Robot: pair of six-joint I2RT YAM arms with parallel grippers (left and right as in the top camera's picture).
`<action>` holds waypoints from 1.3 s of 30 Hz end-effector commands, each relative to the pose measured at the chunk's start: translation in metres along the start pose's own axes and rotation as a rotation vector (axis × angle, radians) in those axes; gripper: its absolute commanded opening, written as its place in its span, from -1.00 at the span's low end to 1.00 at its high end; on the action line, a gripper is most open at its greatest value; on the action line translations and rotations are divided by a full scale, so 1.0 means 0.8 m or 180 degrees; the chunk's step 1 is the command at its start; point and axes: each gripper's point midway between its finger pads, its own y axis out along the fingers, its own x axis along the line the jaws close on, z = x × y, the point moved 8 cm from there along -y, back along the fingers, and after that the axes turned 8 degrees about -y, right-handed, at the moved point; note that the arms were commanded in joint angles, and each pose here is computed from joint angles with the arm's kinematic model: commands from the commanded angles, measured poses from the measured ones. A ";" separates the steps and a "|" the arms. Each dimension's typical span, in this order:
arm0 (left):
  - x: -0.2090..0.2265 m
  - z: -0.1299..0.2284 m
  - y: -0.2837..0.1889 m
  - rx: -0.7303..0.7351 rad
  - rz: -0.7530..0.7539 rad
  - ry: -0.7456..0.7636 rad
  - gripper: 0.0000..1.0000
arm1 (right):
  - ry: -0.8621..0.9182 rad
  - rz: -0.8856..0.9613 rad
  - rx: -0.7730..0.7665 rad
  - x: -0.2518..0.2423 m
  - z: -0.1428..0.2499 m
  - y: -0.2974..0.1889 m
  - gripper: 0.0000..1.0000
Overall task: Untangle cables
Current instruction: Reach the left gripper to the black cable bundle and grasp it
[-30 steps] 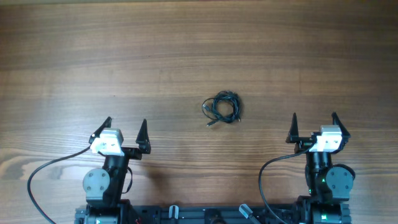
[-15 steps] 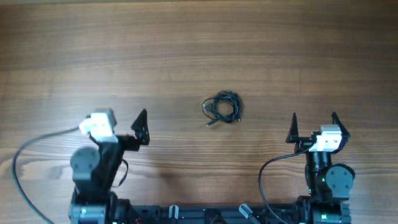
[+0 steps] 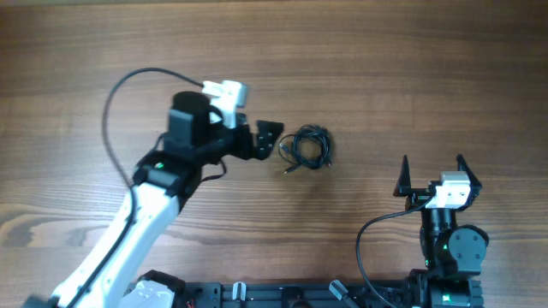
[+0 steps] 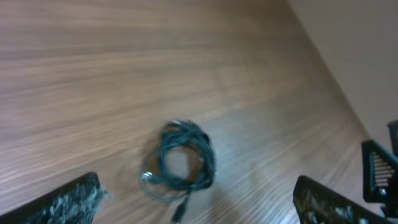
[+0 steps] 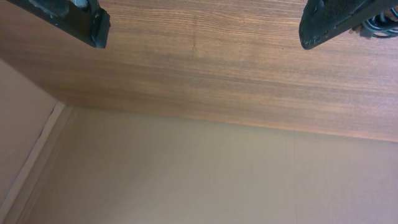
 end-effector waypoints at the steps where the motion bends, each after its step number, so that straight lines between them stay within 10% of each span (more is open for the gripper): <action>1: -0.011 0.025 0.060 0.0358 0.0201 -0.0108 1.00 | -0.0041 -0.0047 -0.0041 0.002 -0.002 0.000 0.99; 5: 0.023 0.051 0.126 0.0264 -0.0623 0.0439 0.88 | -0.0041 -0.0047 -0.0041 0.002 -0.002 0.000 0.99; 21: 0.096 0.123 0.253 0.0249 -0.0561 0.0818 0.06 | -0.0041 -0.0047 -0.0041 0.002 -0.002 0.000 0.99; 24: 0.085 0.135 0.259 0.0305 -0.0500 0.0878 -0.91 | -0.0041 -0.0047 -0.0041 0.002 -0.002 0.000 0.99; 39: 0.094 0.067 0.195 -0.0141 -0.1119 -0.0429 -0.88 | -0.0041 -0.0047 -0.0041 0.002 -0.002 0.000 0.99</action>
